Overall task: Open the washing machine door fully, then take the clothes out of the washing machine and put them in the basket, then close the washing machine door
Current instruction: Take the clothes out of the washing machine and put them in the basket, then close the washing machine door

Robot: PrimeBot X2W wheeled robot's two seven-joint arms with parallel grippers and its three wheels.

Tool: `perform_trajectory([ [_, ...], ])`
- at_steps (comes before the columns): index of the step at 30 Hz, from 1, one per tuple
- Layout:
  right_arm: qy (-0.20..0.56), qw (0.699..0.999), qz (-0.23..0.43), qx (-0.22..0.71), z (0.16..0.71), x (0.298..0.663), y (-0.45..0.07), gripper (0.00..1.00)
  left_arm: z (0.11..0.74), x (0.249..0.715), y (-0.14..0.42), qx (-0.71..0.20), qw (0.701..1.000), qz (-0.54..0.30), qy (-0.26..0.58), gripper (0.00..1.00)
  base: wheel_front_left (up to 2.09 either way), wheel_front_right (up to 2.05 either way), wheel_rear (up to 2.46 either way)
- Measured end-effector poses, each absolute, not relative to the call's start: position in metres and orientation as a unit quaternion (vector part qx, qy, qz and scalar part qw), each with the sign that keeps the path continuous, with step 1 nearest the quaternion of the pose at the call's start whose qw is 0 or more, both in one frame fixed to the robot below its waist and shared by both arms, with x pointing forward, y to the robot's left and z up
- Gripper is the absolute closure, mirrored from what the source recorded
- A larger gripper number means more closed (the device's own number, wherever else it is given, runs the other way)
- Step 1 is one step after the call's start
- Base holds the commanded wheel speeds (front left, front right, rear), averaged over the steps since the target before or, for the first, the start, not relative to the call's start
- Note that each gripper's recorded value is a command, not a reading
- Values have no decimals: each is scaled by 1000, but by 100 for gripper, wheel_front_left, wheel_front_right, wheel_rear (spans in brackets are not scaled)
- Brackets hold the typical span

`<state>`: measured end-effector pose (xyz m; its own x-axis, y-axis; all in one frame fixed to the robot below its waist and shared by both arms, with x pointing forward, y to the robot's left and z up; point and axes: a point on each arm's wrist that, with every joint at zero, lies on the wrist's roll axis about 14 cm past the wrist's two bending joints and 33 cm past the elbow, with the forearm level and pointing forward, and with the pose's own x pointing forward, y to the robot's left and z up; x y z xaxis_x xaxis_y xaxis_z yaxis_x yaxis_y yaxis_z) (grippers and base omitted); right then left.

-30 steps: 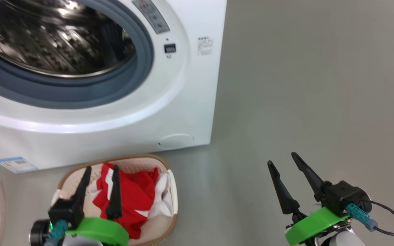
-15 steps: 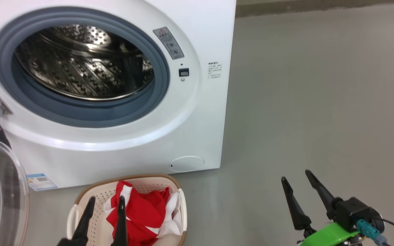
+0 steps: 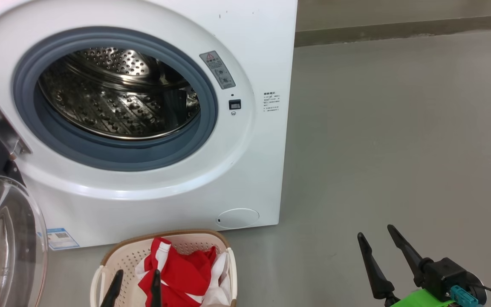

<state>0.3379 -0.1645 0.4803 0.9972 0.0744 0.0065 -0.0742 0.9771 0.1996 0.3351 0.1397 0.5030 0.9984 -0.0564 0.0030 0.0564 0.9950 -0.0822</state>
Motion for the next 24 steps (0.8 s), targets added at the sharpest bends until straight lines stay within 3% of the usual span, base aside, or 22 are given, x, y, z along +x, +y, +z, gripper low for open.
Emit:
perform_trajectory([
  [24, 10, 995, 34, 98, 478, 333, -166, 0, 500, 332, 139, -37, 999, -28, 8, 0, 0, 0, 0],
])
